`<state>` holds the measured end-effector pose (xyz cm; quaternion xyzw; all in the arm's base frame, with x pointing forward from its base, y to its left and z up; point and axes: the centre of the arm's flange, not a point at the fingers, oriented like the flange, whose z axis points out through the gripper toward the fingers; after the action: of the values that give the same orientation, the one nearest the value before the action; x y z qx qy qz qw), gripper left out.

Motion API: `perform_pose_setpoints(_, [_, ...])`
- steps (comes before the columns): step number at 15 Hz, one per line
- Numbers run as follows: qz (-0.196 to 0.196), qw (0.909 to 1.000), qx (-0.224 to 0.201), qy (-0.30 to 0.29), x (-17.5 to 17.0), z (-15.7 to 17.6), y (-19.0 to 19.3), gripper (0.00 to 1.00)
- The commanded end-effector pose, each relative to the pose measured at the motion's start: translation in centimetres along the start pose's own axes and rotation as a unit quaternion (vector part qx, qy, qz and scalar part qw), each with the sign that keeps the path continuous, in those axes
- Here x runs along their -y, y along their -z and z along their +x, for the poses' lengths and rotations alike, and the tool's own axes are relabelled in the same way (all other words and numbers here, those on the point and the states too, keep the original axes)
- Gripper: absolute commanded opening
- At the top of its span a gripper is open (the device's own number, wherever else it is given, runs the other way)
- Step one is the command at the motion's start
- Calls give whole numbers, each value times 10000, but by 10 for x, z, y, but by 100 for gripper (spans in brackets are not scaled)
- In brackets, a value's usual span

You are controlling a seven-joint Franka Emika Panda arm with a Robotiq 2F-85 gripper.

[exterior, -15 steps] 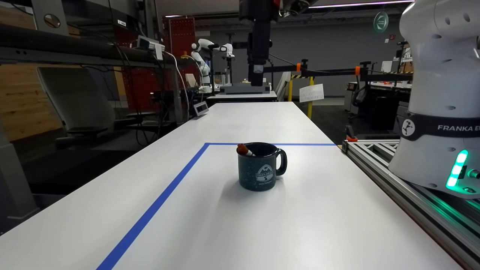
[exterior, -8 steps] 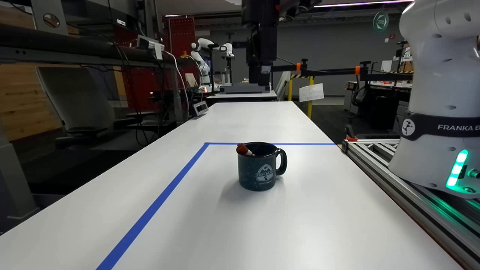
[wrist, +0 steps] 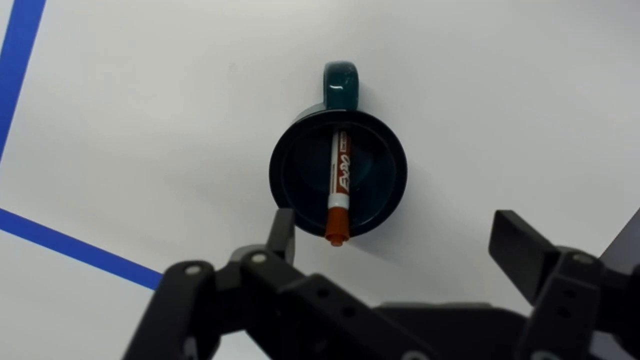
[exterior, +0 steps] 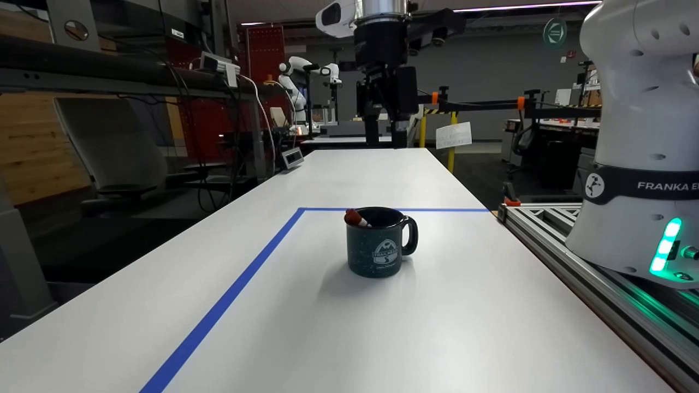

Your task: Remove the marker from the mug

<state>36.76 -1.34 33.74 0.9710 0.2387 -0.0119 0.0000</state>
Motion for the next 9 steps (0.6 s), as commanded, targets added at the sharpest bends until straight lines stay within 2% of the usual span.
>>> perform_pose_setpoints(1, [-446, 9985, 329, -15, 22, -6, -45, 100])
perform_pose_setpoints(5, [-809, 9964, 206, -171, 28, 2, -64, 100])
perform_pose_setpoints(6, [-578, 9980, 266, -57, 15, 23, -43, 100])
perform_pose_setpoints(9, [-623, 9976, 263, -125, 17, 27, -52, 100])
